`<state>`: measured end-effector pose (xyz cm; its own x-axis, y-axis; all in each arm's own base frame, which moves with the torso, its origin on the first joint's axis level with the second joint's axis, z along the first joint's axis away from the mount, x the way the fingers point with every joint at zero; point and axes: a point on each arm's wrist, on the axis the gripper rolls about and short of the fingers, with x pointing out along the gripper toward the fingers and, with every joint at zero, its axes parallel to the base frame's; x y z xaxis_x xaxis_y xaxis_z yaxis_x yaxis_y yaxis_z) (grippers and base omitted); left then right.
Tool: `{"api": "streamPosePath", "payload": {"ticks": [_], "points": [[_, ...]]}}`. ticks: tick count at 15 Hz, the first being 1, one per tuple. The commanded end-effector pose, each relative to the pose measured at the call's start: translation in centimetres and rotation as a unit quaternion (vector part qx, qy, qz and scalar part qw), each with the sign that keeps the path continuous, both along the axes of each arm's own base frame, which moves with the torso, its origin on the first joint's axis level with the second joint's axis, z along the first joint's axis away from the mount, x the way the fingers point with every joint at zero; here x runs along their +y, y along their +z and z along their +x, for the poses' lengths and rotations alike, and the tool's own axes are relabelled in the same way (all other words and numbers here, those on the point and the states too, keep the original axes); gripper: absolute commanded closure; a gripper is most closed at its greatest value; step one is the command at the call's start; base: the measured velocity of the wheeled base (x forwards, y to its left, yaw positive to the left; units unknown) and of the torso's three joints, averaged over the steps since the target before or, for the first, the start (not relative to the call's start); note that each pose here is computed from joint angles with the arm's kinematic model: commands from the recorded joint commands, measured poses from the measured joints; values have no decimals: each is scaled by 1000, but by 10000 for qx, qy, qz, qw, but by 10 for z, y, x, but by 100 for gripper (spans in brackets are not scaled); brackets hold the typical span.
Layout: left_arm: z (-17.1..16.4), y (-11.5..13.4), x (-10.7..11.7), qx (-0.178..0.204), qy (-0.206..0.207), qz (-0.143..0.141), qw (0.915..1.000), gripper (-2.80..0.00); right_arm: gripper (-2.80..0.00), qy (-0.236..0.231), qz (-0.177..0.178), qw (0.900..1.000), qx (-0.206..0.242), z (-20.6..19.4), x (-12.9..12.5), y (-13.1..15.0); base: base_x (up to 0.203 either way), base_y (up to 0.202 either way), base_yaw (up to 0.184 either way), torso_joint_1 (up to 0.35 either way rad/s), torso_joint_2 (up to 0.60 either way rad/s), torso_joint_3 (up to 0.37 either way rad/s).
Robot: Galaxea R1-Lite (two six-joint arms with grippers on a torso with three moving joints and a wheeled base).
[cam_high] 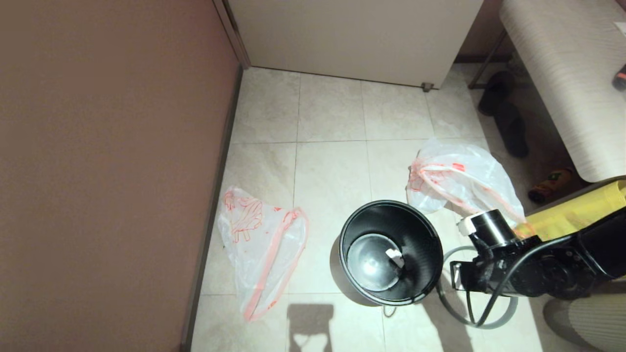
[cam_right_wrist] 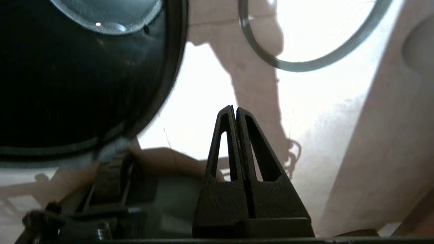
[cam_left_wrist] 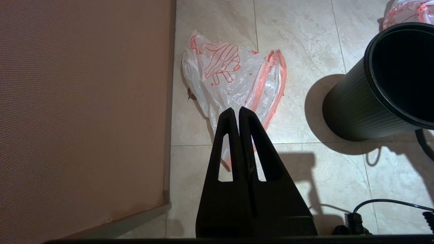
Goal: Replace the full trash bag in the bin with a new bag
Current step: Pick up a new trash bag
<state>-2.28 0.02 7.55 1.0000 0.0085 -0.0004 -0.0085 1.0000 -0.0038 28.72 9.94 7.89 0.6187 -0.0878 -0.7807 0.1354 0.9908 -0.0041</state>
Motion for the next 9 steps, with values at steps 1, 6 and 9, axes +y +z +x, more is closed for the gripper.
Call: {"api": "streamPosePath", "payload": {"ticks": [1, 6, 9], "points": [[0, 0, 0, -2, 3, -4, 10000, 0, 0, -23, 135, 9993, -362, -22, -9, 27, 0, 0, 0, 0, 0, 0], [0, 0, 0, -3, 3, -4, 10000, 0, 0, -162, 329, 9906, -1320, -82, -31, 89, 0, 0, 0, 0, 0, 0], [0, 0, 0, -2, 3, -4, 10000, 0, 0, -491, 379, 9756, -2105, -124, -51, 125, 0, 0, 0, 0, 0, 0]]}}
